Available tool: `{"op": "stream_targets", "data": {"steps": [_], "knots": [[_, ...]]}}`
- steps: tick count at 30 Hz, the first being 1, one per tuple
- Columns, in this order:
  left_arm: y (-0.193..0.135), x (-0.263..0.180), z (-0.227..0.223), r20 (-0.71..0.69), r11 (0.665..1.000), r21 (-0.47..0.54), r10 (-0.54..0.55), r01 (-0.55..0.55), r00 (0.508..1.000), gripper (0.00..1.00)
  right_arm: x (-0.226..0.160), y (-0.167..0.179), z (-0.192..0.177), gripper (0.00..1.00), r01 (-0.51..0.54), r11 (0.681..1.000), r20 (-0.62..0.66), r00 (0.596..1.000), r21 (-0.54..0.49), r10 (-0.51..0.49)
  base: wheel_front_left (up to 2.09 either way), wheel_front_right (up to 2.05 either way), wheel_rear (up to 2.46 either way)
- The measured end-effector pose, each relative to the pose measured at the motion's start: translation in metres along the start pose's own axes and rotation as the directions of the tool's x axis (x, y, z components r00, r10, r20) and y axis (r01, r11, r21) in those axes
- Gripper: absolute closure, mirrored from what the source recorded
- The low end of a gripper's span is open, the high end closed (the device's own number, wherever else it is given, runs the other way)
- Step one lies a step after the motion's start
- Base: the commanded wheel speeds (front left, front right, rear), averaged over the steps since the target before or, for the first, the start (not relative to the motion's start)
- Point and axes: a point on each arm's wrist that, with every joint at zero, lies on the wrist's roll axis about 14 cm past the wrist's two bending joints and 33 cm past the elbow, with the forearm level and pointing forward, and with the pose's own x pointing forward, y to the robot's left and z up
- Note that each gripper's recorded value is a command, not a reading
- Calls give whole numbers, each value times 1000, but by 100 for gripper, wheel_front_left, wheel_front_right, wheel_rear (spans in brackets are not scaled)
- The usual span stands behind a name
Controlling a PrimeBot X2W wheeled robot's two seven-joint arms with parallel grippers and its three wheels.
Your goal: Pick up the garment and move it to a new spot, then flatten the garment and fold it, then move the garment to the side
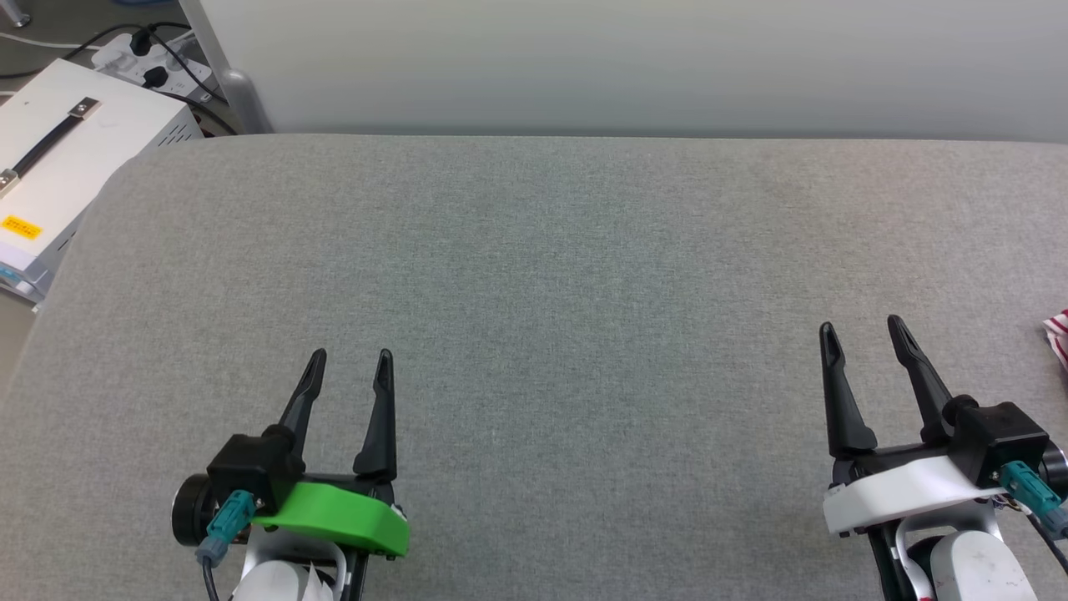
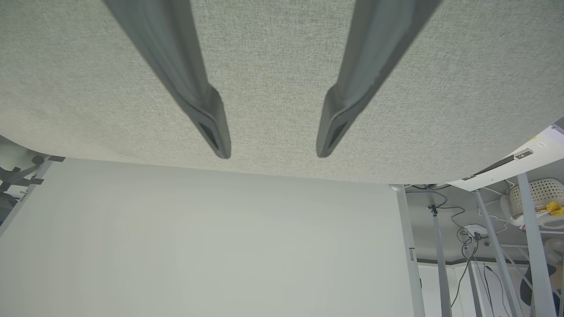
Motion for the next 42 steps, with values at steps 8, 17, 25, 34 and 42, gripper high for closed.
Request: {"op": "stream_targets", "data": {"steps": [8, 17, 25, 34, 42], "knots": [[0, -1, -1, -5, 1000, -2, 3, -3, 1000, 100, 0, -1, 0, 100, 2, 1000, 0, 1000, 0, -2, 0, 0, 0], [0, -1, 0, -7, 1000, 0, 3, -3, 1000, 100, -1, -1, 1, 100, 3, 1000, -5, 1000, -1, -3, 0, 0, 0], [0, 0, 2, -12, 1000, 22, 8, -8, 1000, 100, -2, -1, 1, 100, 2, 1000, -16, 1000, -11, -2, 0, 0, 0], [1, 0, 3, -24, 999, 39, 13, -12, 1000, 100, -2, 0, 2, 100, 0, 1000, -25, 1000, -22, 0, 0, 0, 0], [2, -1, 4, -27, 999, 52, 18, -17, 999, 100, -3, 0, 2, 100, -1, 999, -37, 999, -32, 0, 0, 0, 0]]}}
